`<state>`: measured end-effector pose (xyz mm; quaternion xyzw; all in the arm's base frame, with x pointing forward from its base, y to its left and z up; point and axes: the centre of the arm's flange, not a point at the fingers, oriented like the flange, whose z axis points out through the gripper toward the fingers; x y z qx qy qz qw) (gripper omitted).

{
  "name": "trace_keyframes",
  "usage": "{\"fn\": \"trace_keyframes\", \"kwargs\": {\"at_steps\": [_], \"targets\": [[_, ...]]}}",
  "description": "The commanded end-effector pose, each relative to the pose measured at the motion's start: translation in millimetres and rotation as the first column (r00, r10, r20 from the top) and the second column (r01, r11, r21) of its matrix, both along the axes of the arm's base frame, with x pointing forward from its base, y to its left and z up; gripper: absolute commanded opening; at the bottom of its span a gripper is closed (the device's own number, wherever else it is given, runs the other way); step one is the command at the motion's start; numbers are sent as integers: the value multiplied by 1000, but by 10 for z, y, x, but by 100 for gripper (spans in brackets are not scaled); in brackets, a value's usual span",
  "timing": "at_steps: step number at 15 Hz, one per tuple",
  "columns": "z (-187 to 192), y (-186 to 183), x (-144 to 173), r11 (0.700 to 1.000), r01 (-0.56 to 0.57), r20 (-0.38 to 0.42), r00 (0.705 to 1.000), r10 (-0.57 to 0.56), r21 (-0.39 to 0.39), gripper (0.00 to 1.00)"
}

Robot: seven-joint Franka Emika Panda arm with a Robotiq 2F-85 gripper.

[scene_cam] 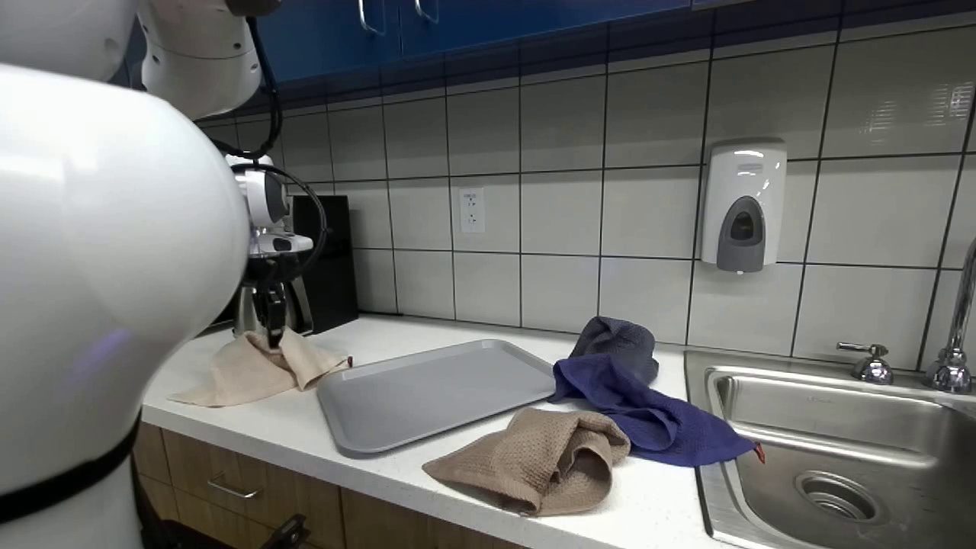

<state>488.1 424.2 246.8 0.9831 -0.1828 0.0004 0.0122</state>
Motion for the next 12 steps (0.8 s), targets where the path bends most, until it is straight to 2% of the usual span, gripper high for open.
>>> {"fn": "trace_keyframes", "kwargs": {"at_steps": [1,5,6,12], "targets": [[154,-12,19,1000,-15,4,1000,15,-14,65],[268,-66,16,1000,-14,23,1000,14,-14,95],[306,-87,13,1000,-12,28,1000,13,-12,99],[529,-190,-8,1000,-16,52,999,17,-16,100]]}}
